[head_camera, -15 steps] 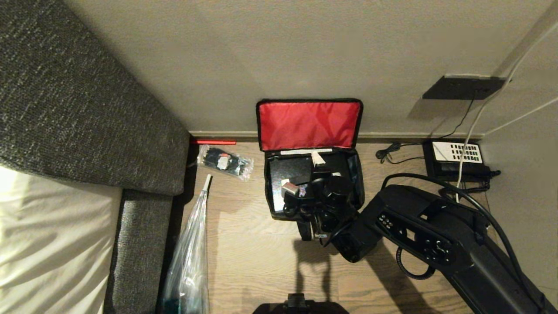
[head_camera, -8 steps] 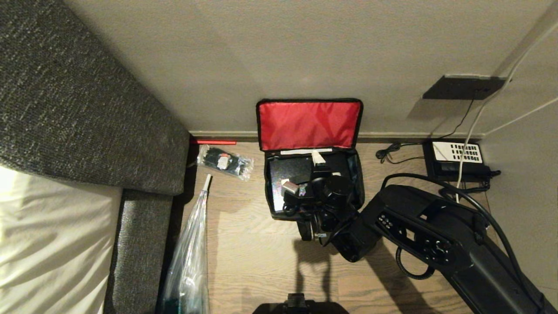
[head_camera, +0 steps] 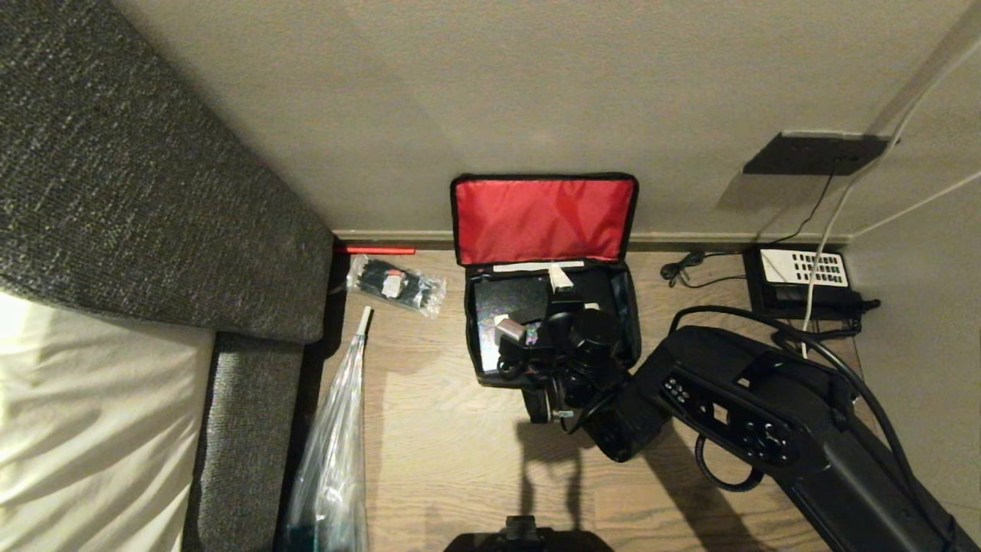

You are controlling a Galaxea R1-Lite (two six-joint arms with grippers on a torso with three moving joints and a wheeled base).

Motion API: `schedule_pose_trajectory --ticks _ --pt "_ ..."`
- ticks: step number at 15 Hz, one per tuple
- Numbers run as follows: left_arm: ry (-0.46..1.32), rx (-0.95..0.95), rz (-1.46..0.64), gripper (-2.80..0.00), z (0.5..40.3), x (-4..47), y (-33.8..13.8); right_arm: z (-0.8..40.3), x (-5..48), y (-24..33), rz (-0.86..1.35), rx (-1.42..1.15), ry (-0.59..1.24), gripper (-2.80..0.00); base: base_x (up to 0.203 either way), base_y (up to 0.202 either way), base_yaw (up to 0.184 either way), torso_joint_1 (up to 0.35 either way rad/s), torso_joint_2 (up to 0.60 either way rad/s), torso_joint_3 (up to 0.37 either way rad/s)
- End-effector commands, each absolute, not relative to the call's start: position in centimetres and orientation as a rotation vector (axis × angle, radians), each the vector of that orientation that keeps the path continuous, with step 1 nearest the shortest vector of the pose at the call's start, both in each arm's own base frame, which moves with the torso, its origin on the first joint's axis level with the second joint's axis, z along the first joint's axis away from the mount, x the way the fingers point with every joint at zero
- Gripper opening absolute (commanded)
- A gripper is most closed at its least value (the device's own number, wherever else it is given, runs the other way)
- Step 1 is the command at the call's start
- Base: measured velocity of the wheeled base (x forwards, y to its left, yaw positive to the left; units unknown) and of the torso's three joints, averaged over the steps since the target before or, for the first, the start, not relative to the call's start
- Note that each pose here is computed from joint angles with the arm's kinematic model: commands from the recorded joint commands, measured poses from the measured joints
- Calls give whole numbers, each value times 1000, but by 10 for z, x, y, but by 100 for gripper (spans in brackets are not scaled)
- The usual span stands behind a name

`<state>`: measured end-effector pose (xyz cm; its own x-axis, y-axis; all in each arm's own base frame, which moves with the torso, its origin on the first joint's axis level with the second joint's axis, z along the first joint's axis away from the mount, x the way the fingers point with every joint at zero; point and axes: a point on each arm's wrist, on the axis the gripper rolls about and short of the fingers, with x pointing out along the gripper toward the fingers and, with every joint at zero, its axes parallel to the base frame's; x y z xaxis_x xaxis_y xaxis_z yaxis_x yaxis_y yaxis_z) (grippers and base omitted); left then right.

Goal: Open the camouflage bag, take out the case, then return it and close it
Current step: Grip the handle

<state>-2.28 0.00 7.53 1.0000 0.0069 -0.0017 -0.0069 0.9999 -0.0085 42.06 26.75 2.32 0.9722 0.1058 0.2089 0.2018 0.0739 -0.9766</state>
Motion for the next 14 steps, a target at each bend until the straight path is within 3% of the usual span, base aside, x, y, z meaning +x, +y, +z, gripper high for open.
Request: schedule_pose_trajectory --ticks 1,14 --pt "2 -9 8 -280 75 -23 0 25 420 267 -89 -1501 -260 0 0 0 0 0 0 0" --pt "2 -9 8 -280 75 -23 0 24 419 267 -82 -1501 -258 0 0 0 0 0 0 0"
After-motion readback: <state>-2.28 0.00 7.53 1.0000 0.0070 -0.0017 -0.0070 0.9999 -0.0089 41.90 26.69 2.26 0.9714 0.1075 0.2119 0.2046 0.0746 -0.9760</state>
